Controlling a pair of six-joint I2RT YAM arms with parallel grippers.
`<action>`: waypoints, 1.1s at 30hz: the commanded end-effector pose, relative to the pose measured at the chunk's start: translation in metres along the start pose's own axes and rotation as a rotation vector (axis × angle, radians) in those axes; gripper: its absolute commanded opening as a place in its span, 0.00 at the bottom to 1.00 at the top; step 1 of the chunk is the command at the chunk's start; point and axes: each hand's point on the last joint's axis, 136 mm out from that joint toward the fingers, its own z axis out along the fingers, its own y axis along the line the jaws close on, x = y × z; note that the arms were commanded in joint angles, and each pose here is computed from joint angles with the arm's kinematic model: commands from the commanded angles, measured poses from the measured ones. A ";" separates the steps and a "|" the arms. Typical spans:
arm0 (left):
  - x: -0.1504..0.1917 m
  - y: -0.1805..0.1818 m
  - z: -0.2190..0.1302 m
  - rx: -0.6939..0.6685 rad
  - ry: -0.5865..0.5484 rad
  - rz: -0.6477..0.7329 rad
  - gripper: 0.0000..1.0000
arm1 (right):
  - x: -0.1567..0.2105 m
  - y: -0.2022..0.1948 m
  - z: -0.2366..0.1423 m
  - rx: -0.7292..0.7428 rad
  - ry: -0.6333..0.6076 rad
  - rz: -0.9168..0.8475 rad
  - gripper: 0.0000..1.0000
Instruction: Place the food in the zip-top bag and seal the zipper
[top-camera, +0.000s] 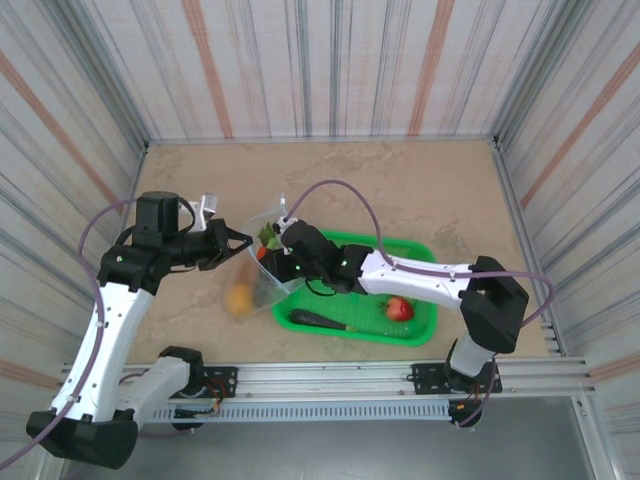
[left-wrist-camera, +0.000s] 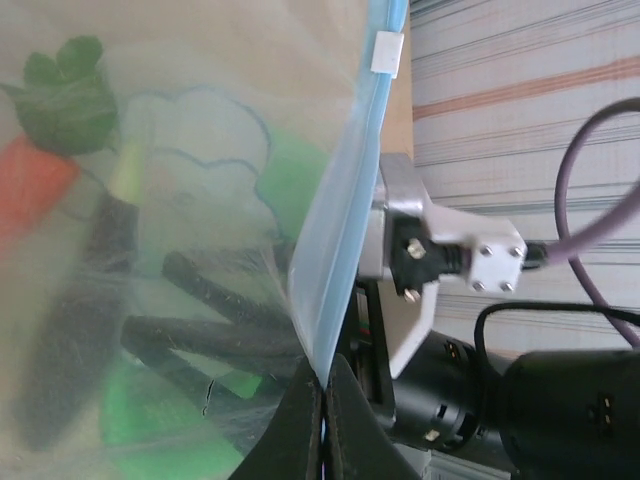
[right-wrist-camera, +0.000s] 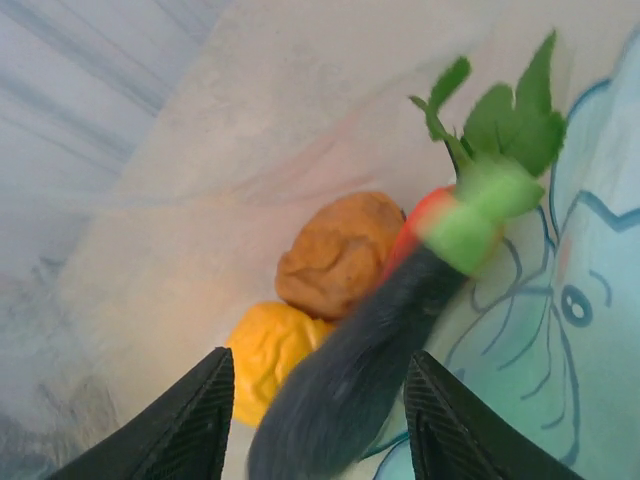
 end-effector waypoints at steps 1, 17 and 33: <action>0.001 -0.009 0.001 0.045 0.009 0.013 0.00 | -0.002 0.002 0.004 -0.023 0.071 0.112 0.62; 0.001 0.005 0.003 -0.008 -0.014 0.019 0.00 | -0.049 0.035 -0.079 -0.140 -0.066 -0.060 0.70; 0.003 0.010 0.001 -0.026 -0.021 0.044 0.00 | -0.036 -0.083 -0.195 0.299 -0.129 0.008 0.27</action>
